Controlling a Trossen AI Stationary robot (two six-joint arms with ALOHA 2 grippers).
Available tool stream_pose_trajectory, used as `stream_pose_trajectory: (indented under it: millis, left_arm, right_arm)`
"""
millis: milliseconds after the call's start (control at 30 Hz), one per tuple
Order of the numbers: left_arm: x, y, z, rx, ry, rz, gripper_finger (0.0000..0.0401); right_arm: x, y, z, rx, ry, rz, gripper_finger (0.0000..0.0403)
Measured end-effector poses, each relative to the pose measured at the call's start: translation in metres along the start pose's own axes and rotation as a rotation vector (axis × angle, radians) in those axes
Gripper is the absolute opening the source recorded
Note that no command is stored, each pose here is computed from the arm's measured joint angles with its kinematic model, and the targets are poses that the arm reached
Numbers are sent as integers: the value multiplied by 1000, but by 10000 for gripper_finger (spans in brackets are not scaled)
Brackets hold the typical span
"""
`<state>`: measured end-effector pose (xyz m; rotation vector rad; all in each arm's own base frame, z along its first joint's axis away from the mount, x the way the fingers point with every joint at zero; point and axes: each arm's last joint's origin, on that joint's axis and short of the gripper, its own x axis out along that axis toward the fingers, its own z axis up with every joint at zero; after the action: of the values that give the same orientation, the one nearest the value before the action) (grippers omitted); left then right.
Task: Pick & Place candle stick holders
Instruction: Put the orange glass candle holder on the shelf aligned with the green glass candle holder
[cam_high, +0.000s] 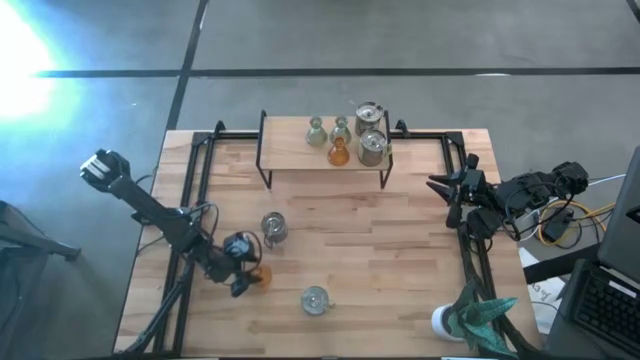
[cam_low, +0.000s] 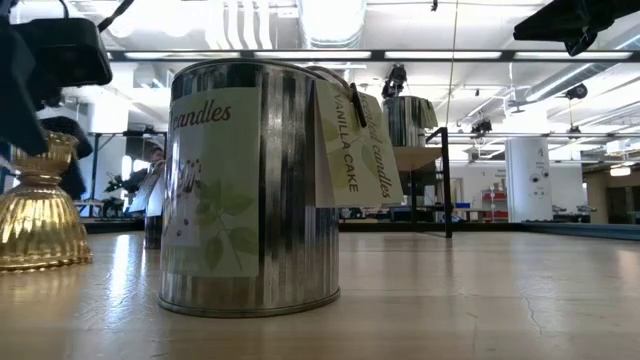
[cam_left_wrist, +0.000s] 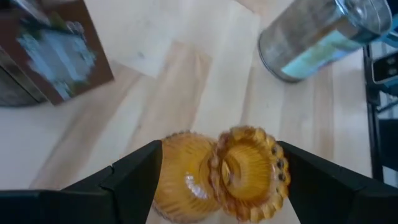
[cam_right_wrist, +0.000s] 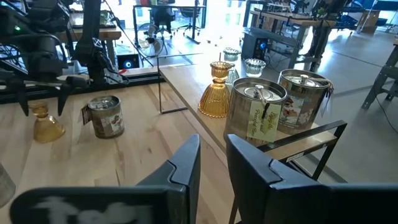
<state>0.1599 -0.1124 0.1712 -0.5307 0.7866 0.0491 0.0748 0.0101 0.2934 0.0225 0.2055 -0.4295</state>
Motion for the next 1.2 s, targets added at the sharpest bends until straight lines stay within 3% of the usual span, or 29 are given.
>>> stream_pose_trajectory:
  millis: [467,600,900,1200]
  left_arm:
    - [5,0,2,-7,14,-17,305]
    - [5,0,2,-7,13,-19,278]
    - [5,-2,4,-7,-7,-35,168]
    - [3,-7,12,-15,-30,-39,166]
  right_arm:
    - [0,0,0,0,0,0,91]
    - [0,0,0,0,0,0,83]
    - [0,0,0,1,0,0,66]
    - [0,0,0,1,0,0,71]
